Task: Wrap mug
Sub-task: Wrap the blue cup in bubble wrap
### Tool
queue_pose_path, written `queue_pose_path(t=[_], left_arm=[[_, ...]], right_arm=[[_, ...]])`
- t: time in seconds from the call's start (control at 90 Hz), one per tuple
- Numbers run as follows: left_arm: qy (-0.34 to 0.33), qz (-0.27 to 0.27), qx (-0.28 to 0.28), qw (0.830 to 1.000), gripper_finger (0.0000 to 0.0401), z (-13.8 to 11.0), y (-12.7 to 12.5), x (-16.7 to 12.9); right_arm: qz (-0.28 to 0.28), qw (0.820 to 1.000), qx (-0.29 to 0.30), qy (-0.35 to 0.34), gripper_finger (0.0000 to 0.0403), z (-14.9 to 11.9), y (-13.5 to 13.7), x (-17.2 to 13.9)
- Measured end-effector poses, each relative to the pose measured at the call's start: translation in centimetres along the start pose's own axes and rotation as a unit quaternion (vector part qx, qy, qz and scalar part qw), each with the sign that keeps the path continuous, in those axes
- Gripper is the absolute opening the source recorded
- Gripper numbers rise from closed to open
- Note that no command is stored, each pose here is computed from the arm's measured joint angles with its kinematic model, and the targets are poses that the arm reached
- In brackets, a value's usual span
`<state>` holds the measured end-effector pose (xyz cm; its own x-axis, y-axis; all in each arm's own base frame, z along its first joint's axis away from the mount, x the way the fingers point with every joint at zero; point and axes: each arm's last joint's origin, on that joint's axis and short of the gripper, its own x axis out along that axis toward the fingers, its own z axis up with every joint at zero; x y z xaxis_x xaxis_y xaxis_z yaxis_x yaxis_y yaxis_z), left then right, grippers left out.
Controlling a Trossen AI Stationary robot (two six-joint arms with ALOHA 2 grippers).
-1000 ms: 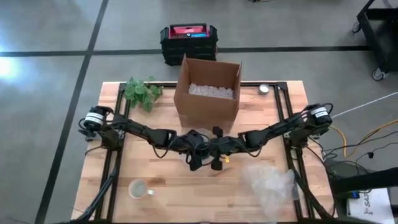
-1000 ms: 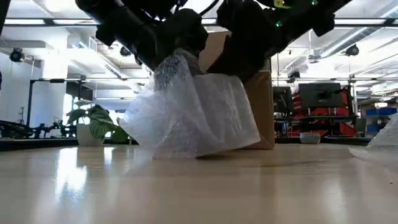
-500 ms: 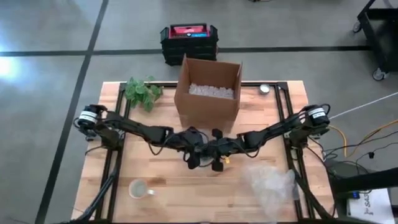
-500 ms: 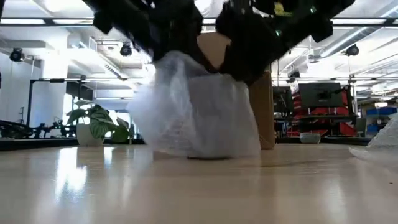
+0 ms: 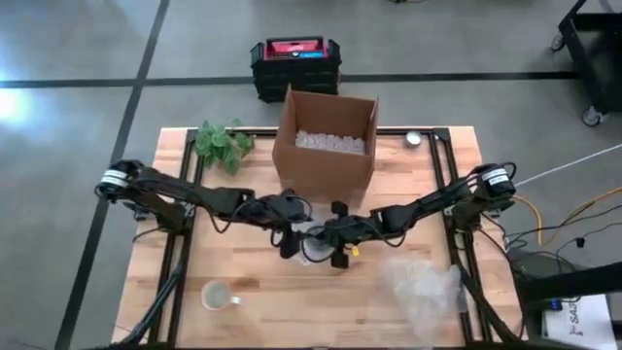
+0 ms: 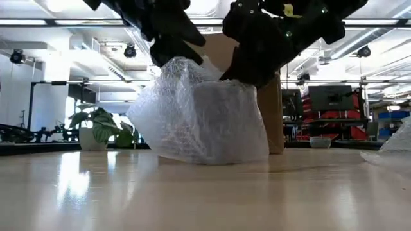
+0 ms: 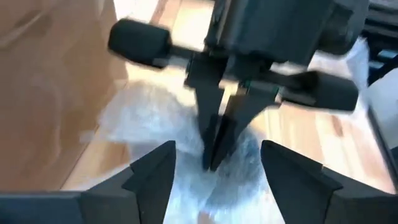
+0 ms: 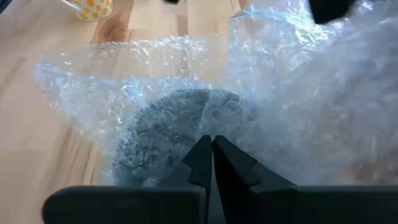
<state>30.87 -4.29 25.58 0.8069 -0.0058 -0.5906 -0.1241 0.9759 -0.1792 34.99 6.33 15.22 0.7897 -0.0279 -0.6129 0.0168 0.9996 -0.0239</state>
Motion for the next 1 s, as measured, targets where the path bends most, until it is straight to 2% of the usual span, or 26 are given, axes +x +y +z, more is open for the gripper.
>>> queue_pose_path(t=[0.256, 0.5, 0.667, 0.811, 1.0], left_arm=[[0.07, 0.061, -0.005, 0.996, 0.0172, -1.5, 0.3, -1.6], [0.065, 0.151, -0.006, 0.986, 0.0125, -2.0, 0.6, -5.4], [0.092, 0.188, -0.021, 0.978, 0.0084, -4.8, 1.7, -4.6], [0.037, 0.167, -0.041, 0.984, 0.0048, -7.2, 2.2, -1.8], [-0.068, 0.047, -0.044, 0.996, 0.0004, -6.9, 1.4, 0.4]], right_arm=[[-0.005, 0.999, -0.009, 0.033, 0.0002, 0.5, 0.0, -0.1], [-0.007, 0.999, -0.012, 0.05, 0.0002, 0.4, 0.0, -0.2], [-0.007, 0.999, -0.013, 0.05, 0.0002, 0.4, 0.0, -0.2], [-0.007, 0.999, -0.013, 0.05, 0.0002, 0.4, 0.0, -0.2], [-0.007, 0.999, -0.014, 0.05, 0.0002, 0.4, 0.0, -0.2]])
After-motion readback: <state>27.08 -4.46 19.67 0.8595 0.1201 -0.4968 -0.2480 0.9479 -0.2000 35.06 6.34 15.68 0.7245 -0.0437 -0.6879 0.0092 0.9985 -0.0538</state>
